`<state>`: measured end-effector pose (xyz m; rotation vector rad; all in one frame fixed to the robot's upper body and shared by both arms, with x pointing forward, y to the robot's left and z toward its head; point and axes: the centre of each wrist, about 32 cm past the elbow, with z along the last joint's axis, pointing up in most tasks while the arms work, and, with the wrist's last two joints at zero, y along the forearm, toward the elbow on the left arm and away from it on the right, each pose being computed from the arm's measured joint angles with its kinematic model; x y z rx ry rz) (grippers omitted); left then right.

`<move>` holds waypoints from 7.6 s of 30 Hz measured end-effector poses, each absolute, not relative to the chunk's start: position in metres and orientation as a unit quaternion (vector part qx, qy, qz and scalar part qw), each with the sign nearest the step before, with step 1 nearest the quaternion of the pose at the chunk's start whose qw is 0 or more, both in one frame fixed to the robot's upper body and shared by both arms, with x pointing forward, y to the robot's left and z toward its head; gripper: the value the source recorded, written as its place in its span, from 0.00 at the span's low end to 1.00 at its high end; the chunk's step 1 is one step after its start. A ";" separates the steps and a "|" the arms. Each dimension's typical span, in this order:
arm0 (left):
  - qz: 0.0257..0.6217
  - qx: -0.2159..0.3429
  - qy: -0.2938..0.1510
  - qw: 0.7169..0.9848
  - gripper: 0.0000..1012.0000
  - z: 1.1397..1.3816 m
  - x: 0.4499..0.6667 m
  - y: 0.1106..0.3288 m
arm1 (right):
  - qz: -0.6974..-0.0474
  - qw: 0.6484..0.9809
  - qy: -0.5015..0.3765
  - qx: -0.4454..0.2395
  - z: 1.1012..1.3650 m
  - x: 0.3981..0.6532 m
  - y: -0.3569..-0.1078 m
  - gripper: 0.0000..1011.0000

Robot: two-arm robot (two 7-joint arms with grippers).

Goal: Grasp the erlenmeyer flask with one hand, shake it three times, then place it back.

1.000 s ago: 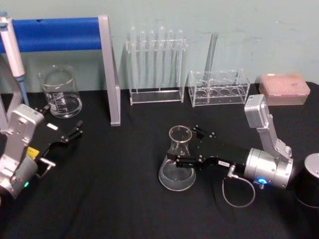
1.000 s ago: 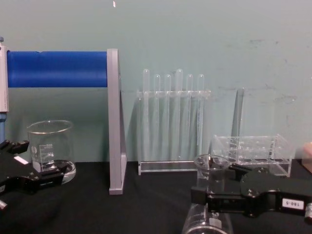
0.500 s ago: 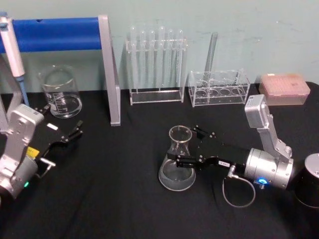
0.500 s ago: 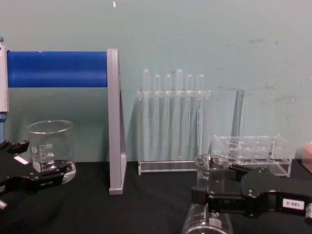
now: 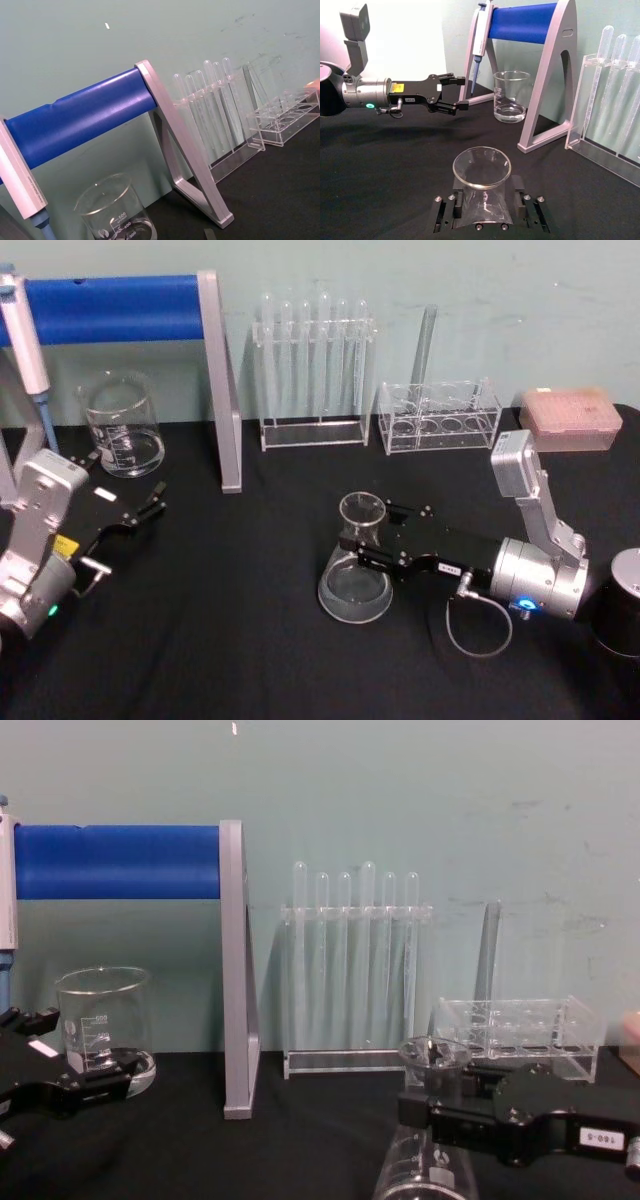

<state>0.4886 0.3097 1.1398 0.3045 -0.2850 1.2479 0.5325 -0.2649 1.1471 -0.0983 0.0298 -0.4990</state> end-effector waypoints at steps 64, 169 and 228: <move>0.580 0.141 -0.132 0.791 0.99 1.140 0.489 0.310 | -0.578 0.816 -0.021 0.016 1.206 0.499 -0.234 0.44; 0.580 0.141 -0.132 0.791 0.99 1.140 0.489 0.310 | -0.399 0.917 -0.026 0.002 1.203 0.506 -0.202 0.44; 0.580 0.141 -0.132 0.791 0.99 1.140 0.489 0.310 | -0.419 0.908 -0.022 0.002 1.201 0.512 -0.196 0.44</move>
